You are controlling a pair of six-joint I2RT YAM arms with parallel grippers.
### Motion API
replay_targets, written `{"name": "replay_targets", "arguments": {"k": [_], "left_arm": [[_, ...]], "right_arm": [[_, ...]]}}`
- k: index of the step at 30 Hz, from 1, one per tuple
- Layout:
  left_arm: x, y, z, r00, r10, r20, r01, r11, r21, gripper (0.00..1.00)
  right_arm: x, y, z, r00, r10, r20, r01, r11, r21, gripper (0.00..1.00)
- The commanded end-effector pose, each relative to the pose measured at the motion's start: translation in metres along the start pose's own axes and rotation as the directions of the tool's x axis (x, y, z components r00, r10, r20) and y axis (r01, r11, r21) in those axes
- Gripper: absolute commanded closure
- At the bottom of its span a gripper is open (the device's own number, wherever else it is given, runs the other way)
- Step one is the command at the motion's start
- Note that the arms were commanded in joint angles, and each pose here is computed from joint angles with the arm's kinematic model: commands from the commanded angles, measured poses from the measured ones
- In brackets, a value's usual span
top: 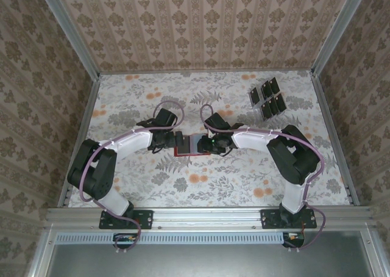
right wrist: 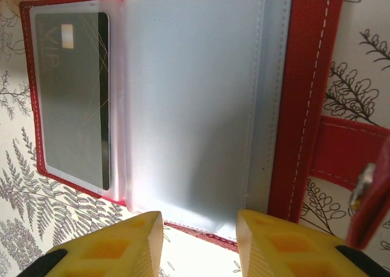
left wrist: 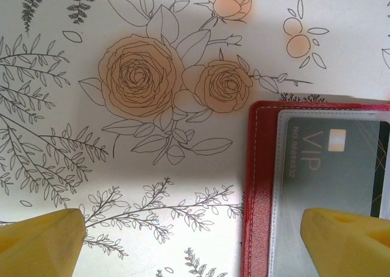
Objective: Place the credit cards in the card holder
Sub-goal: Flip over the card slot in the card holder.
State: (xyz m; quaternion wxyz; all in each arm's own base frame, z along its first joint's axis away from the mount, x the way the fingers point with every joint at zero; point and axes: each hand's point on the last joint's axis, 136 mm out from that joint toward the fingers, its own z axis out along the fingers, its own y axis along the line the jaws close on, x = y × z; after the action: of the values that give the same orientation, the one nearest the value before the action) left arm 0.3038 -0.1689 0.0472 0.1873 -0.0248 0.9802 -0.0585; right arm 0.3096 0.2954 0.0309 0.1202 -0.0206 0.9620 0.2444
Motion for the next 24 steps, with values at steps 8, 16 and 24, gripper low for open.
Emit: {"name": "replay_targets", "arguments": {"k": [8,16,24], "left_arm": [[-0.0004,0.0009,0.0012,1.000,0.011,-0.007,-0.011,1.000,-0.002,0.00],[0.0004,0.0013,0.0017,1.000,0.012,-0.010,-0.012,1.000,-0.003,0.00],[0.0006,0.0013,0.0021,1.000,0.012,-0.010,-0.012,1.000,-0.003,0.00]], "right_arm": [[0.0034,-0.0022,-0.0076,1.000,0.015,0.021,-0.015,1.000,0.001,0.63],[0.0051,-0.0051,-0.0083,1.000,0.018,0.023,-0.018,1.000,0.007,0.63],[0.0049,-0.0069,-0.0032,1.000,0.020,0.017,-0.020,1.000,0.011,0.63]]}}
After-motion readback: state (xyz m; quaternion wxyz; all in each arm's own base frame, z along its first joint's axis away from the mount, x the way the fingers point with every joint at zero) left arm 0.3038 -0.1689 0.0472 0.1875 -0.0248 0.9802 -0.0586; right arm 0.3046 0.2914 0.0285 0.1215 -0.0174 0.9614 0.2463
